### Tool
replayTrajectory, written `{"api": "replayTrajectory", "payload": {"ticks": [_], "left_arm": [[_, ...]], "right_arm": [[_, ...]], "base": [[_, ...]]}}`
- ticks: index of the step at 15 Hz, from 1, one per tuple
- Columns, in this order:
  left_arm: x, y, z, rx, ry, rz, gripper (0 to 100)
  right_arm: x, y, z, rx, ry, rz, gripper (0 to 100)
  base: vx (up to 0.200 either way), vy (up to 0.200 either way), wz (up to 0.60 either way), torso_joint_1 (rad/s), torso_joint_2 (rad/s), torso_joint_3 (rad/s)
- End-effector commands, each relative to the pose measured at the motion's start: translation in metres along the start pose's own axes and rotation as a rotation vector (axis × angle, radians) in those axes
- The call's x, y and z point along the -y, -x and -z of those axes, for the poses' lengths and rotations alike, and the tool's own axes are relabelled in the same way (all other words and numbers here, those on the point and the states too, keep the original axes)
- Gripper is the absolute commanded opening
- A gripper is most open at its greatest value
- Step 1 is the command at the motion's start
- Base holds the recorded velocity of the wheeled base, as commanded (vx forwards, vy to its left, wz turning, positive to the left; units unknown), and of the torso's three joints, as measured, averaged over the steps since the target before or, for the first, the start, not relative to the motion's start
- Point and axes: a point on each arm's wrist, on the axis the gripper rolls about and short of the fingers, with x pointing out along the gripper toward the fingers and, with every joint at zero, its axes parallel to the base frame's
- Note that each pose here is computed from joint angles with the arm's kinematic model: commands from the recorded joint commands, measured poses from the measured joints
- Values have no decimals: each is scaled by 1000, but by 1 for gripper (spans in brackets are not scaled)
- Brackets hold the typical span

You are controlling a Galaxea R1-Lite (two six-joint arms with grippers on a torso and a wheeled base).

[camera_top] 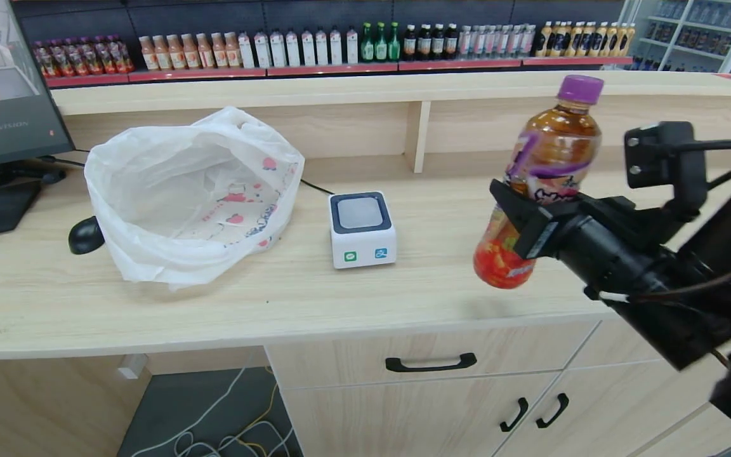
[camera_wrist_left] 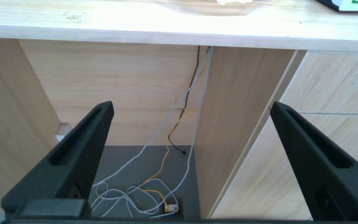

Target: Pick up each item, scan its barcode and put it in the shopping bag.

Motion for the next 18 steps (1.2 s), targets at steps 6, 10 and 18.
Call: {"api": "replayTrajectory", "payload": {"ticks": [6, 10, 18], "left_arm": [[0, 0, 0, 0, 0, 0, 100], [0, 0, 0, 0, 0, 0, 100], [0, 0, 0, 0, 0, 0, 100]], "right_arm": [[21, 85, -16, 19, -48, -22, 0], [19, 94, -10, -7, -44, -46, 0], [-2, 132, 4, -32, 258, -267, 0]], "base": [[0, 0, 0, 0, 0, 0], [0, 0, 0, 0, 0, 0], [0, 0, 0, 0, 0, 0]]}}
